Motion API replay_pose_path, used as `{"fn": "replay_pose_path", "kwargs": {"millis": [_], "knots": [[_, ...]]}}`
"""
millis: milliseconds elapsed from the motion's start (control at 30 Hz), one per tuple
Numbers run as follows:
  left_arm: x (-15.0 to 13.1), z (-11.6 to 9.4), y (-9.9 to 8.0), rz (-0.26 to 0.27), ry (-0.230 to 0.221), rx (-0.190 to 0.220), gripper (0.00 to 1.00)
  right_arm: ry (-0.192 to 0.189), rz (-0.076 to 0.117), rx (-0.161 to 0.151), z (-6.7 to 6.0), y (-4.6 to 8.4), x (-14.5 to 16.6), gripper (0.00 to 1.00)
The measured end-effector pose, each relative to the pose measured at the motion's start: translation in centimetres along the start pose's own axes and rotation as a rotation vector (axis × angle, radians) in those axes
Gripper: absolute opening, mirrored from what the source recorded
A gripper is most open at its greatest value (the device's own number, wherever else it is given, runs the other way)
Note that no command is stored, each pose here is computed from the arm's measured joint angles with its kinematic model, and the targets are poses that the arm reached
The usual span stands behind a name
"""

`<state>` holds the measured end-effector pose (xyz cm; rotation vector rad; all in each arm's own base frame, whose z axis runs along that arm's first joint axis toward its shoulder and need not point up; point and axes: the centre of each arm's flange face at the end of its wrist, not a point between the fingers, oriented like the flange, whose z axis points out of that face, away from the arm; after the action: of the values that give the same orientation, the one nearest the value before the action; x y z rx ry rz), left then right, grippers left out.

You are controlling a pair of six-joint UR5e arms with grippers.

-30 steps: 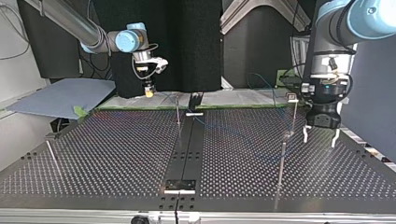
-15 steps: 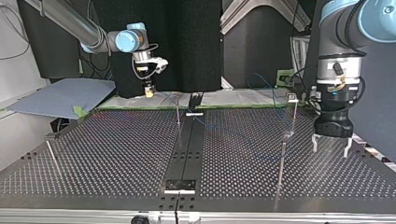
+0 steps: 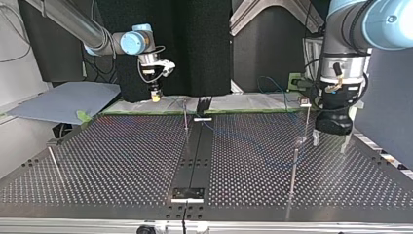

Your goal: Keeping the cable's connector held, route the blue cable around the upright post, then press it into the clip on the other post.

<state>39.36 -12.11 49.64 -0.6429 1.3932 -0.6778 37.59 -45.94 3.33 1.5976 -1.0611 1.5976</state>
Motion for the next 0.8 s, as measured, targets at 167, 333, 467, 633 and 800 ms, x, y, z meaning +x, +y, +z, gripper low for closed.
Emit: {"fn": "replay_pose_path", "kwargs": {"millis": [167,333,467,633,800], "knots": [[0.9,-0.3,0.4,0.047,0.047,-0.036,1.00,0.001,0.000,0.001,0.0,0.0,0.0,0.00],[1.4,-0.8,0.7,0.091,0.085,-0.067,1.00,0.004,0.001,0.002,0.1,0.0,0.1,0.00],[1.6,-1.1,0.9,0.122,0.109,-0.089,1.00,0.005,0.001,0.002,0.1,0.0,0.1,0.00],[1.9,-1.6,1.2,0.167,0.146,-0.119,1.00,0.008,0.001,0.005,0.2,-0.1,0.1,0.00],[2.3,-1.6,1.7,0.206,0.193,-0.144,1.00,0.008,0.000,0.007,0.2,-0.1,0.1,0.00]]}}
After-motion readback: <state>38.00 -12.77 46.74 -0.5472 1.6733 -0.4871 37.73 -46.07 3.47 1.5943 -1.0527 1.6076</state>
